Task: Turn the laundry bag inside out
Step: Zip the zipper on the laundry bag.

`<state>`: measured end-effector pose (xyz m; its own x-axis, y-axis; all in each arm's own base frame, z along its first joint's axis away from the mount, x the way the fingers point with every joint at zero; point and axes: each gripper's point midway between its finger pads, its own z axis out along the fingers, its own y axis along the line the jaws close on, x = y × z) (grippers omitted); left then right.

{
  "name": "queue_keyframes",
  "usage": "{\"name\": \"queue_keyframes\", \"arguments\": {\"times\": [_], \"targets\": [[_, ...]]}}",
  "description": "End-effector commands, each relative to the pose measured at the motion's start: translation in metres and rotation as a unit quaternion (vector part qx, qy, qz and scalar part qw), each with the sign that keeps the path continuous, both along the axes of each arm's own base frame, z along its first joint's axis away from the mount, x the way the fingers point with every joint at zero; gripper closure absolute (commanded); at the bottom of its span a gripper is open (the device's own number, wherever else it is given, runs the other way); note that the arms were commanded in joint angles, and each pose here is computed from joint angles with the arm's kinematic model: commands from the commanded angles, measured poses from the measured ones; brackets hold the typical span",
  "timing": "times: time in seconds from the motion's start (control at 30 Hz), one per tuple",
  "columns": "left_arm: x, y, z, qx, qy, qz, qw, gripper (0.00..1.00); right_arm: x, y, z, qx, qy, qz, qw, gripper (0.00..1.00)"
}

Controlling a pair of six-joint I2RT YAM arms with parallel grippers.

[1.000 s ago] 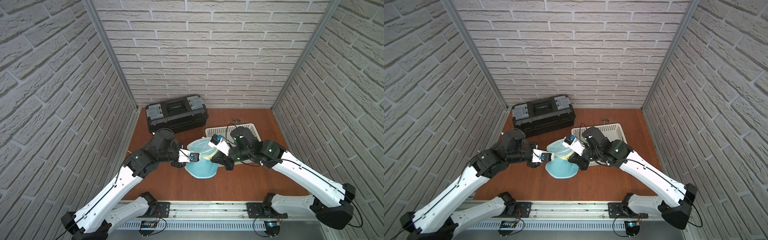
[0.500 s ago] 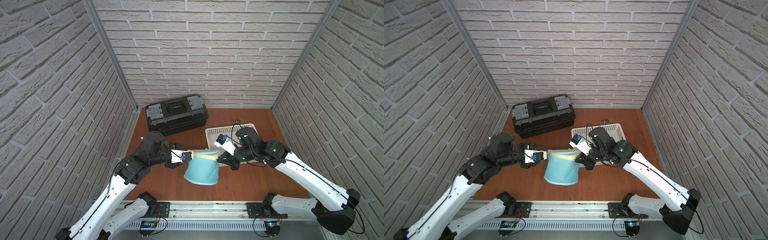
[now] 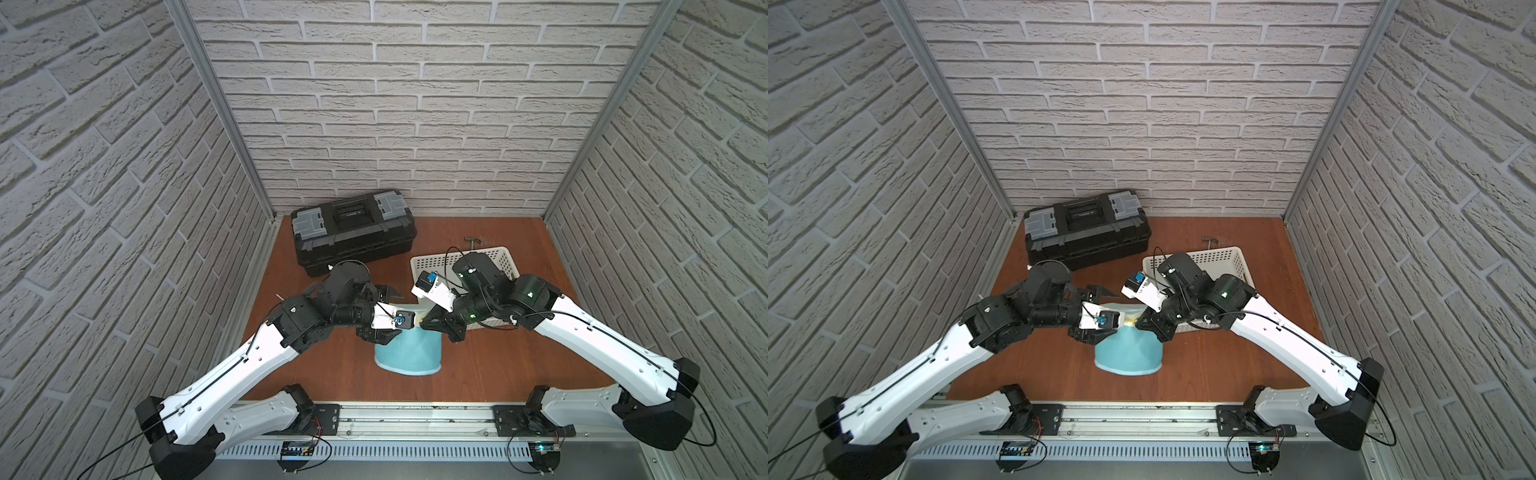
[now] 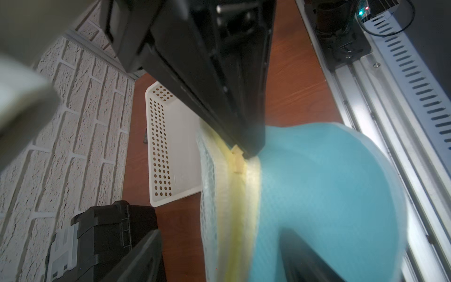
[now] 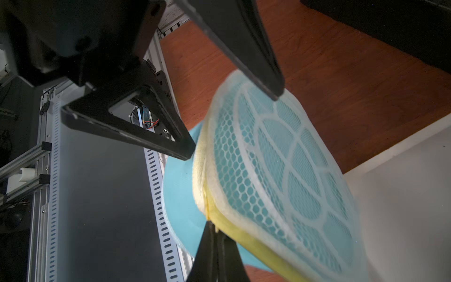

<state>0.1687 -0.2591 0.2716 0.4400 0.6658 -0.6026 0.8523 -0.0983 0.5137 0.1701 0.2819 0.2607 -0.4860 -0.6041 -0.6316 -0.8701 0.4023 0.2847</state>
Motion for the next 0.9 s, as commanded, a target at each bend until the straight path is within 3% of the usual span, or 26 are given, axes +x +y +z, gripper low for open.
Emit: {"name": "queue_keyframes", "arguments": {"times": [0.0,0.27,0.57,0.87], "targets": [[0.007,-0.005,0.012,-0.008,-0.019,0.004,1.000,0.23,0.002,0.012,0.023,0.040,-0.023,0.012,0.999,0.97],[0.008,-0.014,0.017,-0.012,-0.014,-0.006,1.000,0.51,0.001,0.017,0.027,0.048,-0.023,0.017,0.998,0.97],[0.001,-0.018,0.022,-0.010,-0.009,-0.027,1.000,0.99,-0.001,0.003,0.021,0.028,-0.031,0.002,0.999,0.97],[0.004,0.012,0.027,-0.014,-0.034,0.007,0.999,1.00,-0.003,-0.035,0.008,-0.016,-0.040,-0.042,0.998,0.97]]}}
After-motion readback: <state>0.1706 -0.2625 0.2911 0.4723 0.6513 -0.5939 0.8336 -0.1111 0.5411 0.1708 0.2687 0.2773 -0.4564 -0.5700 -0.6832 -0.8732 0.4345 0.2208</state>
